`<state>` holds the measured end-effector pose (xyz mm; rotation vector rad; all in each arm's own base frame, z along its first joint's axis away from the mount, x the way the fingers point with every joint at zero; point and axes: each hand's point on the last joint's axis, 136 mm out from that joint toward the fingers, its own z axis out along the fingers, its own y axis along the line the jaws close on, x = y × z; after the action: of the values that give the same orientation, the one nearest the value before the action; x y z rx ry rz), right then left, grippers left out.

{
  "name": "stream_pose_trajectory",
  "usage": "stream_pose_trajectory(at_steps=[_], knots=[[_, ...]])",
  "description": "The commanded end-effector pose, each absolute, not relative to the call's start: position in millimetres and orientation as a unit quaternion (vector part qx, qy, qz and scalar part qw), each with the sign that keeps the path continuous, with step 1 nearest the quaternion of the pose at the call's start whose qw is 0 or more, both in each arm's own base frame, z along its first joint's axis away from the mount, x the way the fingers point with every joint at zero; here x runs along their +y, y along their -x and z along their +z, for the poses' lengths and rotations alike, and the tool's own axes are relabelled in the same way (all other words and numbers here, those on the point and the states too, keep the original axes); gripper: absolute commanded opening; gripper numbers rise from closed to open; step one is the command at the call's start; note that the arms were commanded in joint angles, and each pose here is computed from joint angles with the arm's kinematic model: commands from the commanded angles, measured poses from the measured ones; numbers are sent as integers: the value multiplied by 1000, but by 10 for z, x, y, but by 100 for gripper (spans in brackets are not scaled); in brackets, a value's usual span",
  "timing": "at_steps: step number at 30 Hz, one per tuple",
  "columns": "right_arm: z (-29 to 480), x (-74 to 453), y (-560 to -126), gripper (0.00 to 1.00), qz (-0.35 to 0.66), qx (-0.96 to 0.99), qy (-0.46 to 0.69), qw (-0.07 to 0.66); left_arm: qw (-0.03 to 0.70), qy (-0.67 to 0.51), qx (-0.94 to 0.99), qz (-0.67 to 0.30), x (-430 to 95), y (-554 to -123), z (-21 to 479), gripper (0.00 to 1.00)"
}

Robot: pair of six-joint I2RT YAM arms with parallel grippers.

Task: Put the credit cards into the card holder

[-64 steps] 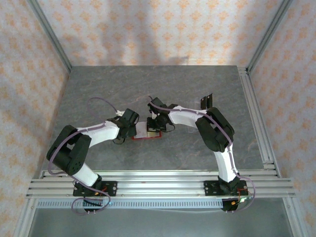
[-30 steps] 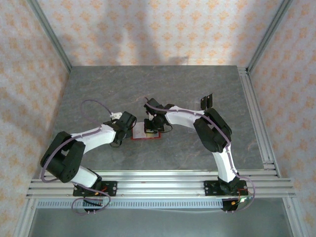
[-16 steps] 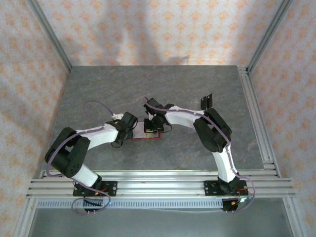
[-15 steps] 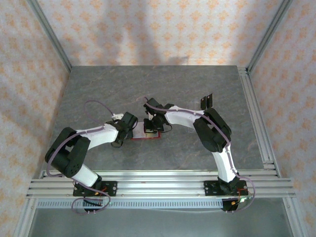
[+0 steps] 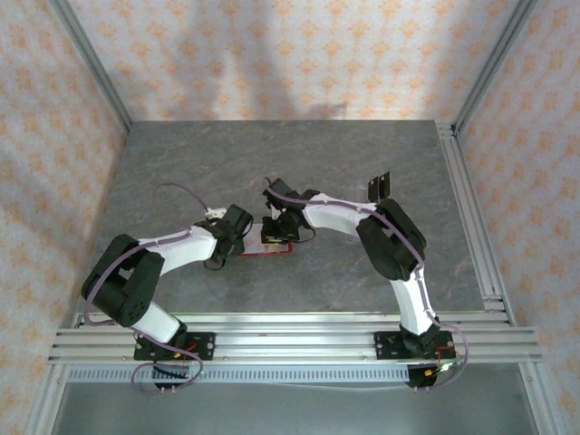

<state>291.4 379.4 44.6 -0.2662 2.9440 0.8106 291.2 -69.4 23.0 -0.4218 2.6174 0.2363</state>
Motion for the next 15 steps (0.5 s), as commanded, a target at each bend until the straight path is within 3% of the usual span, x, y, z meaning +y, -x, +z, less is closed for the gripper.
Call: stream_pose_trajectory(at_steps=[1, 5, 15], knots=[[800, 3610, -3068, 27, 268, 956, 75, 90, 257, 150, 952, 79, -713, -2988, 527, 75], [860, 3367, -3112, 39, 234, 963, 75, 115, 268, 148, 949, 79, -697, -3050, 702, 75], [687, 3015, -3137, 53, 108, 981, 111, 117, 259, 142, 952, 77, -725, -3116, 705, 76]])
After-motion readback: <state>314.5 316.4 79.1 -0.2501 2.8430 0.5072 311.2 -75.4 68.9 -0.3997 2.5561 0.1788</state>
